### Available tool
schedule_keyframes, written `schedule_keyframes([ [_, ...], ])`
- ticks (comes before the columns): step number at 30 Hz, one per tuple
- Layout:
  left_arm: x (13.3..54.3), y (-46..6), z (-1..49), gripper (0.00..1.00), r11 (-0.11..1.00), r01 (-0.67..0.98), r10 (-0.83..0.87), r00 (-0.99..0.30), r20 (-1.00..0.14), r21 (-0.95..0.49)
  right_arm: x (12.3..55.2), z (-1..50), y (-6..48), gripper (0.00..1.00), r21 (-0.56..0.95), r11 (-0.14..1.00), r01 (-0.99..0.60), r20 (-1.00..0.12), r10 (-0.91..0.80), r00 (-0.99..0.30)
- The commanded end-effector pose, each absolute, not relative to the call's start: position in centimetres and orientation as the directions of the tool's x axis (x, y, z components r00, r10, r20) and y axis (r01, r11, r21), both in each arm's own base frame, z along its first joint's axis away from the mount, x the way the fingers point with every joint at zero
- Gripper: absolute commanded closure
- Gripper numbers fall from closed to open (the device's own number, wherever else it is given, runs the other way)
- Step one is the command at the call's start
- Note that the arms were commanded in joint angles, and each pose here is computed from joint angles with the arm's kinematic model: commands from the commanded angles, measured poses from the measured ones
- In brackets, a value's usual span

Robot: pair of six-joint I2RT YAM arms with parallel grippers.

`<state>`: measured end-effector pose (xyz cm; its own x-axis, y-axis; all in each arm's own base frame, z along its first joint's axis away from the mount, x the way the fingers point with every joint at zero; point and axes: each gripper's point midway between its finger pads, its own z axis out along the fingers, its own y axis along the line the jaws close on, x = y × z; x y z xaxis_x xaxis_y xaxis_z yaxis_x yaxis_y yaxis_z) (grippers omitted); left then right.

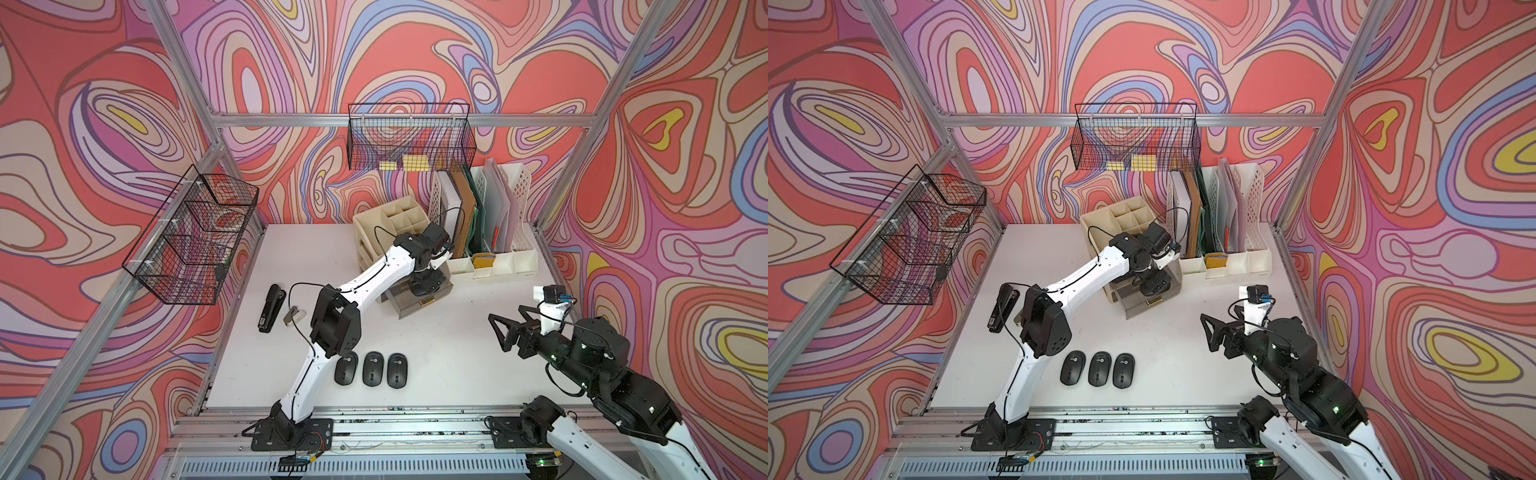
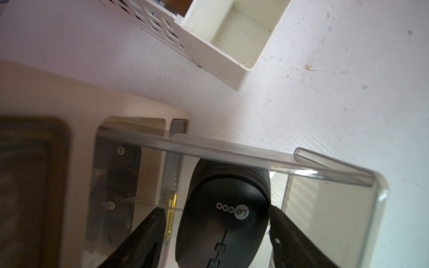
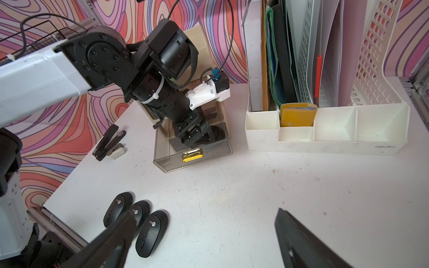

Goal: Take the mice out of the drawer
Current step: Pick up the mouse from the drawer.

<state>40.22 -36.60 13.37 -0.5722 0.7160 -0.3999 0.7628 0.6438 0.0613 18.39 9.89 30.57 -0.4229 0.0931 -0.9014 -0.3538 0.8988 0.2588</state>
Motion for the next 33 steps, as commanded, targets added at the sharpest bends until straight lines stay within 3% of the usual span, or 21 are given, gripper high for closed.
schedule_keyframes([
  [1, 40.6, -36.0, 11.2, 0.25, 0.64, 0.764, 0.734, -0.581, -0.352, 0.075, 18.3, 30.0, 9.9, 0.02, 0.258, 0.9, -0.352, -0.895, 0.085, -0.437],
  [12, 41.9, -34.9, 10.3, 0.25, 0.702, 0.698, 0.697, -0.631, -0.34, 0.144, 18.4, 30.0, 9.9, 0.02, 0.255, 0.902, -0.348, -0.895, 0.084, -0.438],
  [24, 41.9, -35.8, 13.1, 0.24, 0.736, 0.673, 0.636, -0.651, -0.415, 0.073, 18.5, 29.9, 9.8, 0.02, 0.257, 0.904, -0.342, -0.893, 0.088, -0.441],
  [27, 41.5, -36.3, 13.9, 0.26, 0.72, 0.692, 0.637, -0.634, -0.438, 0.047, 18.5, 29.8, 9.9, 0.02, 0.256, 0.904, -0.341, -0.892, 0.085, -0.444],
  [29, 41.4, -36.4, 13.9, 0.33, 0.708, 0.705, 0.65, -0.623, -0.435, 0.05, 18.5, 29.9, 9.9, 0.02, 0.256, 0.904, -0.343, -0.892, 0.084, -0.444],
  [33, 41.3, -36.1, 13.3, 0.34, 0.693, 0.717, 0.673, -0.613, -0.414, 0.066, 18.6, 29.7, 10.0, 0.02, 0.254, 0.905, -0.341, -0.89, 0.08, -0.45],
])
